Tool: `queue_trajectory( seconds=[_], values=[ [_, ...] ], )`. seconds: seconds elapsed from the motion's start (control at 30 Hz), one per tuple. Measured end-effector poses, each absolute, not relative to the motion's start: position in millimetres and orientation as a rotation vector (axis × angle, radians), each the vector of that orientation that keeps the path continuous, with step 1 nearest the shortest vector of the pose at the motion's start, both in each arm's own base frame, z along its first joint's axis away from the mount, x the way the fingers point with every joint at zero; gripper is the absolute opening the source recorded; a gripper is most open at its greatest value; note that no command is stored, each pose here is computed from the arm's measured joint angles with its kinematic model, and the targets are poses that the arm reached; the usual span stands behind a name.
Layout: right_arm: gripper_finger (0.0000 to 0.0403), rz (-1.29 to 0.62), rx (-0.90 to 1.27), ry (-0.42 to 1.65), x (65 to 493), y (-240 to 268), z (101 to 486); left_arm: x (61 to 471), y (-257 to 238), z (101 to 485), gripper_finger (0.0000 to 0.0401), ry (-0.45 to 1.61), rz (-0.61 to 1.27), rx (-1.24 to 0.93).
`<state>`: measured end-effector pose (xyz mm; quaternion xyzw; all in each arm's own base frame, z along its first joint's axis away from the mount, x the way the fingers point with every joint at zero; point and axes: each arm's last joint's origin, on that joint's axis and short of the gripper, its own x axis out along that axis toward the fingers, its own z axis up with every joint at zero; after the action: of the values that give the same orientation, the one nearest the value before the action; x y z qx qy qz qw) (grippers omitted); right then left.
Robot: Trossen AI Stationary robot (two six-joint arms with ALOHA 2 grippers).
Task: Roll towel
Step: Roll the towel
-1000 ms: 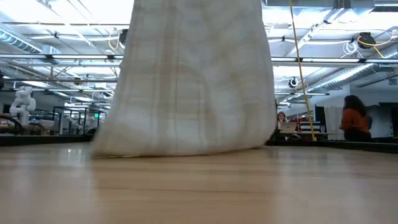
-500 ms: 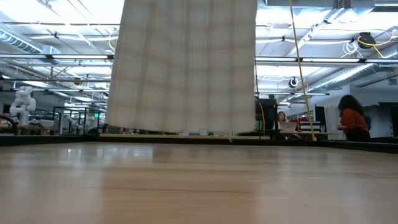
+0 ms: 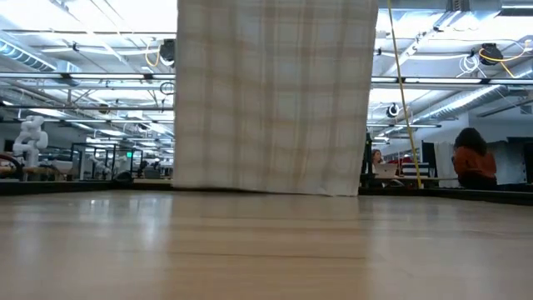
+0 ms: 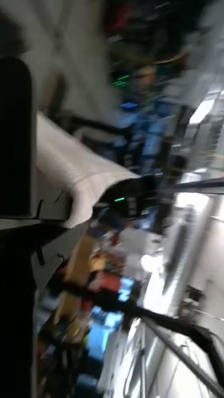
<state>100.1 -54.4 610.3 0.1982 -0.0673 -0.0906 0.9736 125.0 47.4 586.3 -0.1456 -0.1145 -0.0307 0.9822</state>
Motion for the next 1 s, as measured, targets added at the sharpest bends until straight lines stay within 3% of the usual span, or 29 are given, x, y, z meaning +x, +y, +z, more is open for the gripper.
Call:
queue_trajectory(
  seconds=[0.3, 0.7, 1.0],
  values=[
    [0.0002, -0.087, 0.579, 0.132, 99, -45, 585, 102, 22, 566, 0.0003, 0.000, -0.157, -0.475],
    [0.0002, -0.059, 0.675, 0.395, 96, -33, 561, 112, 9, 524, 0.0003, 0.394, -0.192, -0.654],
    [0.0002, 0.026, 0.701, 0.481, 92, -19, 556, 124, -9, 522, 0.0003, 0.437, -0.336, -0.765]
  ],
)
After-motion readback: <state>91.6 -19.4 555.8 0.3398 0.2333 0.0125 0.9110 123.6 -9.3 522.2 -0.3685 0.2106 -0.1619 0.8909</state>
